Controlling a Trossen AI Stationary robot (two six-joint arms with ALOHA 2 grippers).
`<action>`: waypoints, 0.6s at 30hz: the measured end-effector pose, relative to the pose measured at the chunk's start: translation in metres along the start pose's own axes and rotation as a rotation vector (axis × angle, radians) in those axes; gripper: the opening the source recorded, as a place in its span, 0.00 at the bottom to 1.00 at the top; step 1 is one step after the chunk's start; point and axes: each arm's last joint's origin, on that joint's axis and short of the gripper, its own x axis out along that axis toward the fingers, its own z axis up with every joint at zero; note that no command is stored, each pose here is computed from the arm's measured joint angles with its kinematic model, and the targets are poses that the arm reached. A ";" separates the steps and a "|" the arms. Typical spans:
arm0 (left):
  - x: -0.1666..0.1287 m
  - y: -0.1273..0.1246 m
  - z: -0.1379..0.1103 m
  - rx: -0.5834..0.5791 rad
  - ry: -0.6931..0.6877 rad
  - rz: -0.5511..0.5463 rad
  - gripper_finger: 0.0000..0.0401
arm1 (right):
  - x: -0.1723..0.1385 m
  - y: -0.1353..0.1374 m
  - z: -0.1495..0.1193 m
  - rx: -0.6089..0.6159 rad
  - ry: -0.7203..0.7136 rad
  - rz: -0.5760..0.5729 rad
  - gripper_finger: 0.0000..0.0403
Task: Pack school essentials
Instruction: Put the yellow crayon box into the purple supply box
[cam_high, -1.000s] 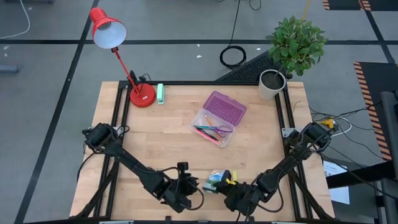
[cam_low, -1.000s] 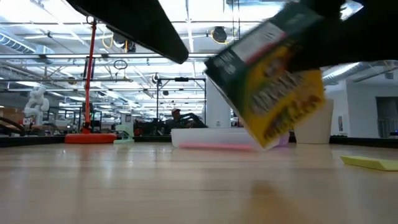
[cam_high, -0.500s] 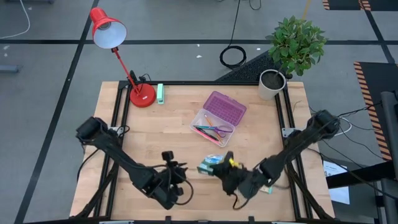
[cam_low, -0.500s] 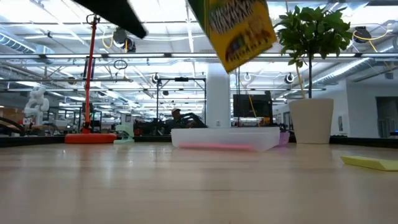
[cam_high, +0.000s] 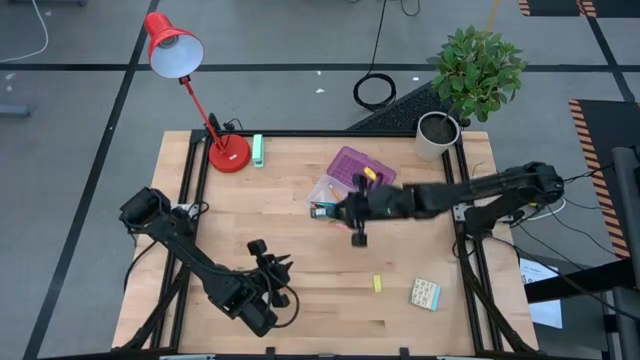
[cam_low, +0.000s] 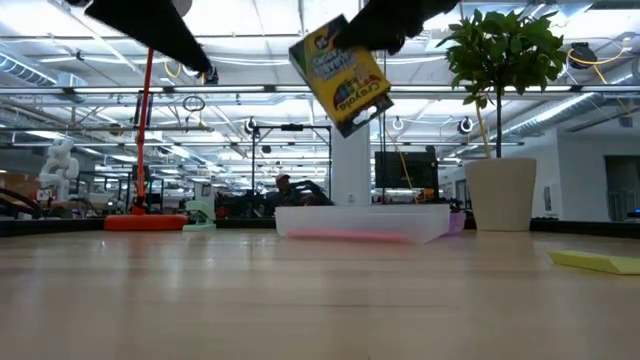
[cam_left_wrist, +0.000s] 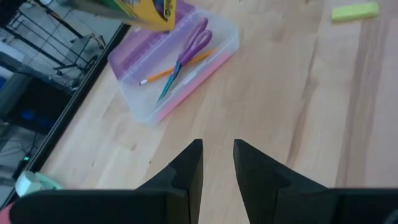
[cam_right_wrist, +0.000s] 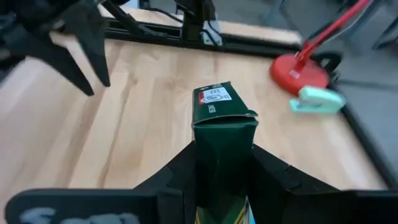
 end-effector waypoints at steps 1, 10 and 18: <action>0.001 0.000 -0.002 -0.001 0.004 0.004 0.23 | 0.001 -0.009 -0.001 0.032 0.003 0.024 0.25; 0.007 0.001 -0.013 -0.029 0.019 0.023 0.23 | 0.006 -0.069 -0.018 0.275 0.089 0.129 0.25; 0.012 0.001 -0.008 -0.058 0.005 0.018 0.23 | 0.011 -0.087 -0.046 0.359 0.061 0.155 0.25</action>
